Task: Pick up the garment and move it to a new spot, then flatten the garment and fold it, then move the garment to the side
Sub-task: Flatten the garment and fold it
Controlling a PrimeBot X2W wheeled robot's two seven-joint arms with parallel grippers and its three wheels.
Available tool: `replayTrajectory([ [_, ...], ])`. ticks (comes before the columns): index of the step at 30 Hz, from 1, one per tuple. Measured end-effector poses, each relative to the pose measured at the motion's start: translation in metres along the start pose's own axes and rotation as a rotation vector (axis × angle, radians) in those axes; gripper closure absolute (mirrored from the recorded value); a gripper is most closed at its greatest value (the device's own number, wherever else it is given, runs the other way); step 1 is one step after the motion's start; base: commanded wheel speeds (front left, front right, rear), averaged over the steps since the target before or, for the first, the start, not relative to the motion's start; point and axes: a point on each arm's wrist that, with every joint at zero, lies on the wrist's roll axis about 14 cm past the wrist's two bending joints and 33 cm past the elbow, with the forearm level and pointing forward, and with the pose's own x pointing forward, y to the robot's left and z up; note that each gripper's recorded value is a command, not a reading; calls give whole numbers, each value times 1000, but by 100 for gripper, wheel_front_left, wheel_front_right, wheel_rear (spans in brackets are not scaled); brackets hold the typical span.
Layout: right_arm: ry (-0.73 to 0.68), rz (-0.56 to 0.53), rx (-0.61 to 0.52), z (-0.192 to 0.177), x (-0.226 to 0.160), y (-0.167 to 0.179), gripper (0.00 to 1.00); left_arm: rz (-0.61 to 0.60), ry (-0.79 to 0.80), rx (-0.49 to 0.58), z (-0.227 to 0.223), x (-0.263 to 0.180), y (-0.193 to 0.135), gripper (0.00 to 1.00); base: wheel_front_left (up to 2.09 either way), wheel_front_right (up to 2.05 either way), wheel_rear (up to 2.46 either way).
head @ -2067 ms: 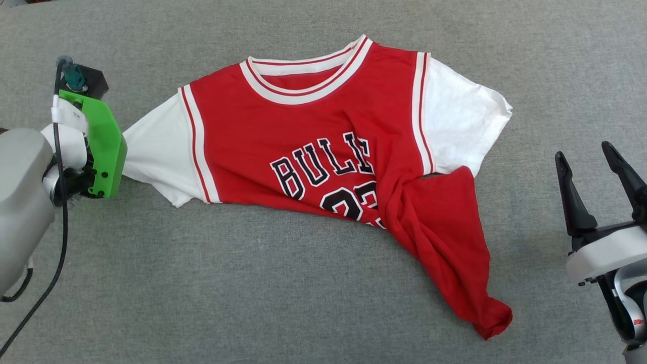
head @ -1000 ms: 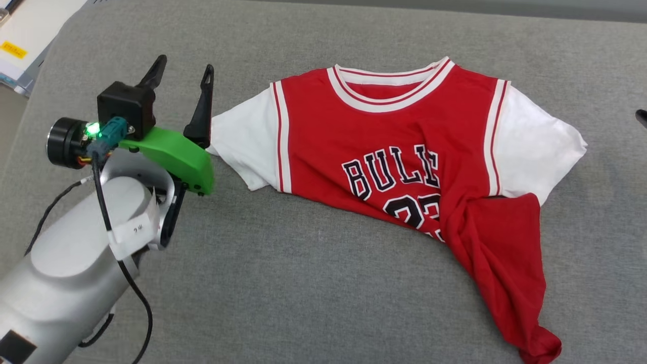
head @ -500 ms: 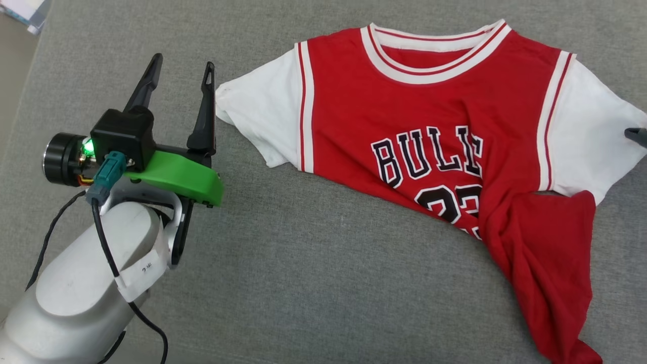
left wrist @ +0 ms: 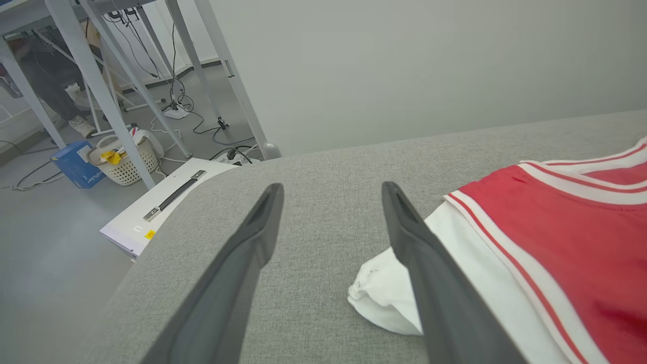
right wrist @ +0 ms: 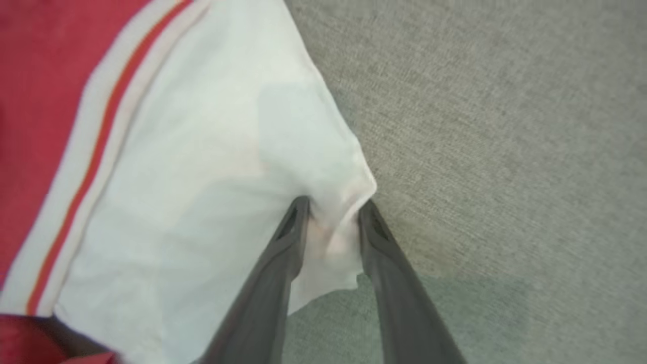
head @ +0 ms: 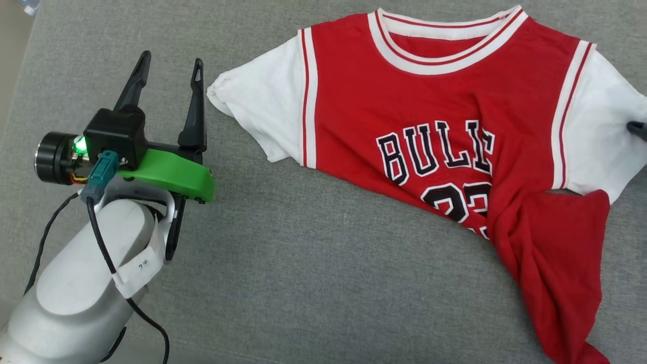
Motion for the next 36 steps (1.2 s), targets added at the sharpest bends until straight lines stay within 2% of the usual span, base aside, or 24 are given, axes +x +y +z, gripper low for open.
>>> replayTrajectory([
  [6,-141,-15,-62,18,-25,7,100,-19,-23,25,10,0,1,0,0,0,0],
  [11,-287,-67,-119,36,-70,-2,100,-41,-39,49,24,0,4,0,0,0,0],
  [18,-332,-146,-99,13,-113,-25,100,-141,-64,95,59,22,-7,0,0,0,0],
  [23,-339,-179,-64,-5,-129,-34,100,-240,-55,144,85,45,-21,0,0,0,0],
  [30,-346,-183,-31,-16,-132,-36,100,-398,100,220,90,75,-54,0,0,0,0],
  [36,-346,-178,-27,-19,-127,-35,100,-490,396,213,53,87,-77,0,0,0,0],
])
